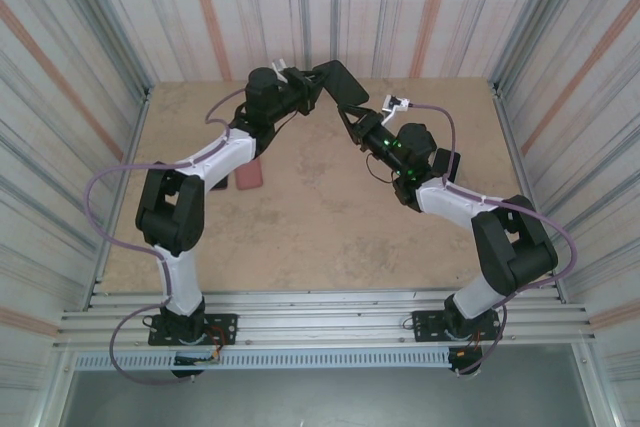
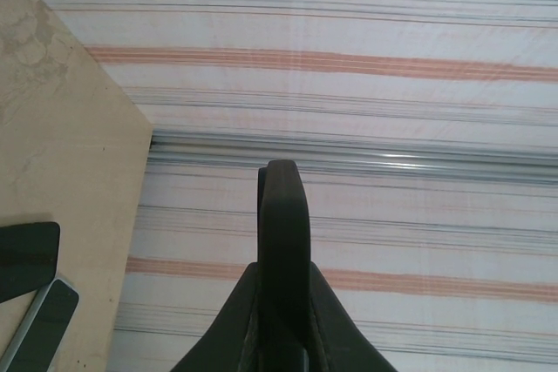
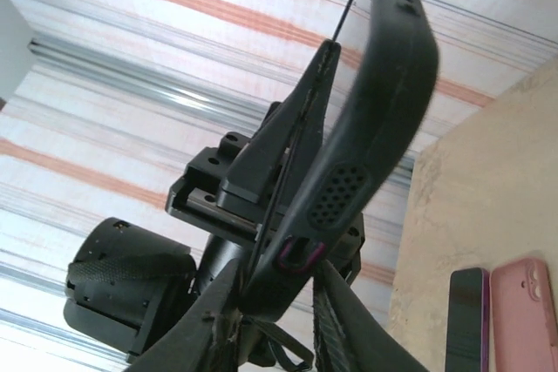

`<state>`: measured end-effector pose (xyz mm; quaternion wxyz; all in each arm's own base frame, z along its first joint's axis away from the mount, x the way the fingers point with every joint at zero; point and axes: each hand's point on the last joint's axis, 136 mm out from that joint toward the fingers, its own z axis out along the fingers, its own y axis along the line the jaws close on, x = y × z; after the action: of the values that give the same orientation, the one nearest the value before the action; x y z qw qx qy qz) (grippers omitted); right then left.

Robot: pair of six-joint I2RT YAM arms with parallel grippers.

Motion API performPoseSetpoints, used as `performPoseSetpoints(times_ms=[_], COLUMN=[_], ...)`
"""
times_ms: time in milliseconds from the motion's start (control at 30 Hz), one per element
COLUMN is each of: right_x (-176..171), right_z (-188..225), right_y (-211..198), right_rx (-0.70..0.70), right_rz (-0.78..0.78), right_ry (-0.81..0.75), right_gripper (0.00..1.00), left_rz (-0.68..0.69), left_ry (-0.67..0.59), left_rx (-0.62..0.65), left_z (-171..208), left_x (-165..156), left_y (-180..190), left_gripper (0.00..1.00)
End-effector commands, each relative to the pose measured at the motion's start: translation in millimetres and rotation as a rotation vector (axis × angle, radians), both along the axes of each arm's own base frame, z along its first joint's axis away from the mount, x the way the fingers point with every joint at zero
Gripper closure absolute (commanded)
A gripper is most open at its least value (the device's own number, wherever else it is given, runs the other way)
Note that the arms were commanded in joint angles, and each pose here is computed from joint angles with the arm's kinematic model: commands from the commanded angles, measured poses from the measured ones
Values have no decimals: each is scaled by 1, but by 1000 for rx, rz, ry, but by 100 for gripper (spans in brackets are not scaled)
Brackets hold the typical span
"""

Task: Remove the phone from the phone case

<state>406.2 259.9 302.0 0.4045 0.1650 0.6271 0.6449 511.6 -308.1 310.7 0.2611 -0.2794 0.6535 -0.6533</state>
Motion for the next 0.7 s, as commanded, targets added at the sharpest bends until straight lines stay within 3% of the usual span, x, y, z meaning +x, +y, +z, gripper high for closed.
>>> performPoseSetpoints(times_ms=[0, 333, 667], right_x=[5, 2, 1], right_z=[7, -2, -24], right_y=[-5, 4, 4], right_rx=[2, -112, -307], right_rz=[-35, 20, 61], right_ry=[-51, -73, -121], right_gripper=[80, 91, 93], left_rz=[-2, -32, -128], left_ry=[-109, -86, -118], left_rx=[-80, -86, -176], left_z=[59, 68, 105], left_x=[-20, -28, -47], left_y=[6, 3, -7], left_gripper=[100, 100, 100])
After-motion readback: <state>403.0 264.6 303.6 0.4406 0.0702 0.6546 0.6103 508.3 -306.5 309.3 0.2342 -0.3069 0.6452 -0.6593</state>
